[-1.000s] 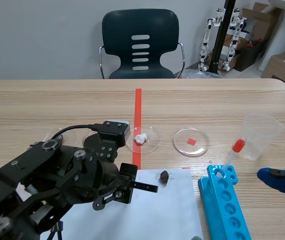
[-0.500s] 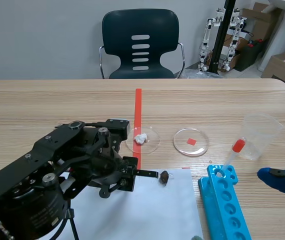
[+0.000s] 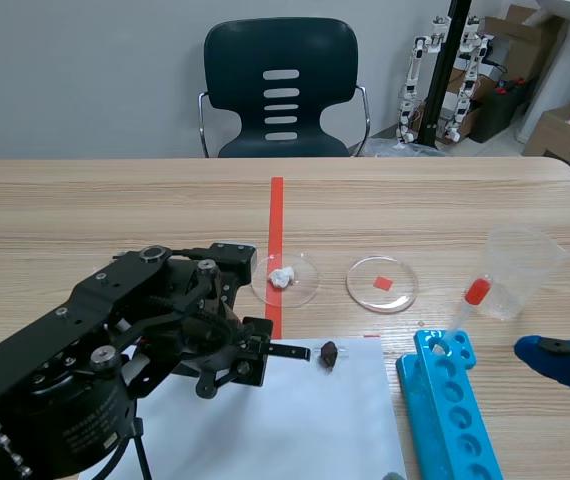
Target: Put the middle mineral back
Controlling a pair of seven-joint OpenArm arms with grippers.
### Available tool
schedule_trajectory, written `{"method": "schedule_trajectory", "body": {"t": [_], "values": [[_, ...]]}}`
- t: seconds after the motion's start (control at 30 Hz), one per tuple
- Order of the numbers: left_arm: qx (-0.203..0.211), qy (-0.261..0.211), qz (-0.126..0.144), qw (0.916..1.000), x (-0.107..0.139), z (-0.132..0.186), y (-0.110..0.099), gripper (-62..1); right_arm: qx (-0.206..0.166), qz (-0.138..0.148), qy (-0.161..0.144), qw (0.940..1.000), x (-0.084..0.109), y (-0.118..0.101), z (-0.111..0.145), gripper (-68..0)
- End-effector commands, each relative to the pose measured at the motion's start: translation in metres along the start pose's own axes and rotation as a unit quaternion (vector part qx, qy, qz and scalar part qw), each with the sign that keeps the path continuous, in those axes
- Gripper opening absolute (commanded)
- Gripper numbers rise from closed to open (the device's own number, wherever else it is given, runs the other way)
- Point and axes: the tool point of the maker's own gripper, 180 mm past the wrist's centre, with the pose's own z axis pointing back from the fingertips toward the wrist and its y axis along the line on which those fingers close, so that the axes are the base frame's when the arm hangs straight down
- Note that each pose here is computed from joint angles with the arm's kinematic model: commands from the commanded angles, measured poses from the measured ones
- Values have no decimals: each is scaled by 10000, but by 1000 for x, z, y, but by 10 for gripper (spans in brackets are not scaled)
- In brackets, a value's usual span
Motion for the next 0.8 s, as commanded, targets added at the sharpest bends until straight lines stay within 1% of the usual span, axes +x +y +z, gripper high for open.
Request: {"method": "schedule_trajectory", "body": {"t": [0.0,0.1,0.2,0.33,0.37,0.5,0.7,0.77], "values": [[-15,-74,14,10000,5,1,-1,-327,-24,7,-169,9999,8,-3,-2,4],[-18,-178,16,9998,9,1,-1,-219,-24,7,-169,9999,8,-3,-2,4],[-17,-285,16,9996,13,1,-1,-143,-24,7,-169,9999,8,-3,-2,4],[-9,-426,33,9991,16,2,0,-3,-24,7,-169,9999,8,-3,-2,4],[-1,-478,54,9988,16,2,2,14,-24,7,-169,9999,8,-3,-2,4],[59,-887,195,9959,21,8,10,14,-24,7,-169,9999,8,-3,-2,4],[8,-1637,188,9863,30,28,12,14,-24,7,-169,9999,8,-3,-2,4],[-12,-1747,192,9844,30,32,11,14,-24,7,-167,9999,8,-3,-2,4]]}}
